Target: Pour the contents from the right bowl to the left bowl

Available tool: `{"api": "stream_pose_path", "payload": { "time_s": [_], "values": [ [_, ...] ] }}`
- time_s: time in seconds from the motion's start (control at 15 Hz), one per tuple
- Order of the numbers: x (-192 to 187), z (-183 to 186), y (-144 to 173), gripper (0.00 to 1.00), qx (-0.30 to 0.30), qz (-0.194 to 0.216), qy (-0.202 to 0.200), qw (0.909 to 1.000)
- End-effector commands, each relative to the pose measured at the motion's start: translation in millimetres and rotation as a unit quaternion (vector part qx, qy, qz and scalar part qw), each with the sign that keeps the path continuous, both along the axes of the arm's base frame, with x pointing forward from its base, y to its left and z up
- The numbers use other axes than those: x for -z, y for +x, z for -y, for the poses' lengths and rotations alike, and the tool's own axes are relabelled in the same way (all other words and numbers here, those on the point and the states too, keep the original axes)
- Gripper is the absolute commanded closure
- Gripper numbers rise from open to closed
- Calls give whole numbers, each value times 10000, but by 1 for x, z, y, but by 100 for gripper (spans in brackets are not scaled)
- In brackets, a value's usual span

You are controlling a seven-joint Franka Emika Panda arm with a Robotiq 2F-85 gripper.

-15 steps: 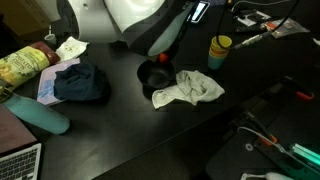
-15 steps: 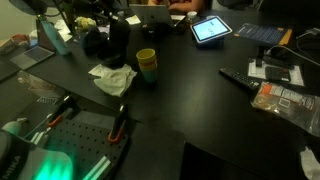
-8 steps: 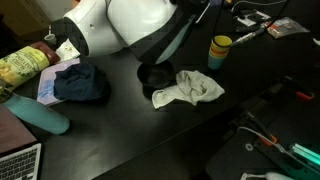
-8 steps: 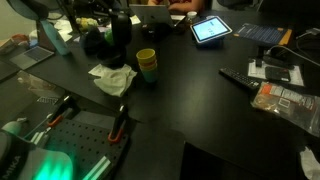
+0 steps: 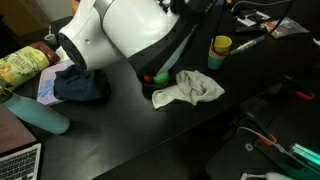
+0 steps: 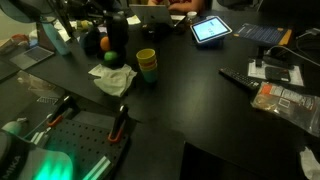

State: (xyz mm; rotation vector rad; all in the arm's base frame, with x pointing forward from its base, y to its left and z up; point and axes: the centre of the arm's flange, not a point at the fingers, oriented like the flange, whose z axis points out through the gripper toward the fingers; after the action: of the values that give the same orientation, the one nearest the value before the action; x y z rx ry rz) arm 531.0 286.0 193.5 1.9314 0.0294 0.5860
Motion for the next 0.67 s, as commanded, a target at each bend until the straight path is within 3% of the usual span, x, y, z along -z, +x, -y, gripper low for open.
{"api": "stream_pose_path", "payload": {
  "time_s": [0.0,0.27,0.6],
  "values": [
    [-14,8,-6,98,44,301,-160,9994],
    [-22,16,-2,98,241,193,-12,9995],
    [-67,46,13,98,730,-308,920,9926]
  ]
}}
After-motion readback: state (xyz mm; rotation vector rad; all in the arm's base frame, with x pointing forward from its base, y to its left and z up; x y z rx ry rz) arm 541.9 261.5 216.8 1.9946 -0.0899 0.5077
